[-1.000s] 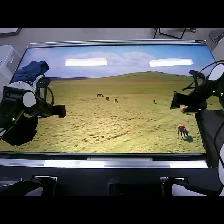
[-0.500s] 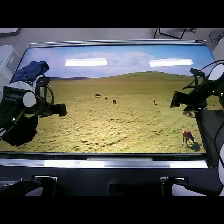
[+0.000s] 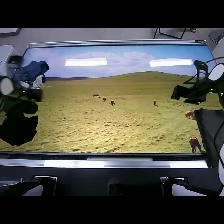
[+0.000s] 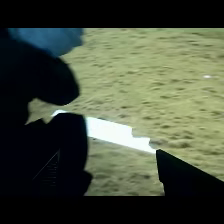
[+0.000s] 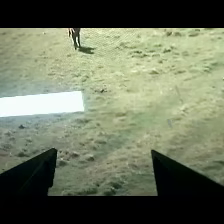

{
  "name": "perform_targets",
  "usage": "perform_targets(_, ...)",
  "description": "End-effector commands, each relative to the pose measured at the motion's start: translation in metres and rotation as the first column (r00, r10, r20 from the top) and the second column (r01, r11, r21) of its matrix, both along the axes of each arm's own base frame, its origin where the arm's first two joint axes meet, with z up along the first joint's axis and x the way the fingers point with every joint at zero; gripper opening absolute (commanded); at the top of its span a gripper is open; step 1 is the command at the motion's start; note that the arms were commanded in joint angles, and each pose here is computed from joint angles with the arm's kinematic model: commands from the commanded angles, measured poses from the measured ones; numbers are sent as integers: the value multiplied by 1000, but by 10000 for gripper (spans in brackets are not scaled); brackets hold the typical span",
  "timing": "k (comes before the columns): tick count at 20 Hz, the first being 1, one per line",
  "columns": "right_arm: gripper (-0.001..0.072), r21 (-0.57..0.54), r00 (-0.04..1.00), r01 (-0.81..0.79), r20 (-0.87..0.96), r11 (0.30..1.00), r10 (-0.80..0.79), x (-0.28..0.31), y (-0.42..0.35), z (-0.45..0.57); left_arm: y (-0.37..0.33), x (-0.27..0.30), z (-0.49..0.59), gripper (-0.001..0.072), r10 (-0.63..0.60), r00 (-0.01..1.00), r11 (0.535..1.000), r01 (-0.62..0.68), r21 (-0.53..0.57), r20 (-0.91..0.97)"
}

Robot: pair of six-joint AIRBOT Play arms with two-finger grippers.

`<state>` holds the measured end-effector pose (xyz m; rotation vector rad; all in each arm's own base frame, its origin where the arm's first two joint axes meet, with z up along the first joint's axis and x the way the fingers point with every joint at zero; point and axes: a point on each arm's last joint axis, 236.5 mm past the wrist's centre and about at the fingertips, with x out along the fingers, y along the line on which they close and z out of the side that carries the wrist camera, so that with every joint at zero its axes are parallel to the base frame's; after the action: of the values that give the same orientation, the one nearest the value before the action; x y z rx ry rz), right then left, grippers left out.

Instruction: Fold the clothes and pants, and hang the long-sleeved shirts on hangers.

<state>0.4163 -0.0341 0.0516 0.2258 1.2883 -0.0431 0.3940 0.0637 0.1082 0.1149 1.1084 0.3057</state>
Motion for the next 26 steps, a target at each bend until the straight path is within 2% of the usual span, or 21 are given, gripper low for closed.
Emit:
perform_targets(1,678,21,999,18,-42,1000,-17,-9,4,-2,111,-74,8,715,345,928,937,-333,103,-141)
perform_targets(3,677,37,993,19,-114,999,-15,-26,8,-5,148,-102,-35,715,450,874,890,-456,12,-185)
perform_targets(4,676,48,987,29,-157,998,-21,-35,11,-6,157,-113,-61,714,485,851,858,-507,-77,-201)
perform_targets(6,673,80,972,50,-234,996,-30,-53,19,-7,166,-123,-101,715,572,800,758,-600,-256,-183)
perform_targets(7,673,106,964,48,-266,993,-19,-60,25,-6,170,-125,-116,715,588,791,726,-609,-321,-170)
perform_targets(9,674,143,952,65,-305,988,-18,-69,34,-4,176,-121,-139,717,592,793,698,-593,-402,-141)
perform_targets(13,674,206,946,120,-321,971,-49,-69,50,0,179,-102,-171,718,572,809,687,-564,-458,-138)
perform_targets(17,674,262,946,136,-319,955,-47,-67,63,6,167,-98,-208,713,561,797,629,-585,-511,-222)
perform_targets(18,674,262,944,139,-327,955,-48,-69,63,6,163,-100,-215,691,561,789,614,-599,-515,-250)
perform_targets(20,674,261,941,138,-337,955,-44,-72,63,6,159,-104,-214,92,564,779,595,-613,-519,-273)
perform_targets(21,674,260,941,138,-336,956,-44,-72,63,6,159,-103,-206,36,566,781,598,-609,-522,-263)
perform_targets(24,673,257,949,140,-309,956,-56,-65,61,6,179,-79,-135,35,676,731,571,-601,-559,-95)
perform_targets(26,672,257,961,141,-266,956,-70,-54,60,6,187,-49,-40,35,736,660,580,-501,-642,150)
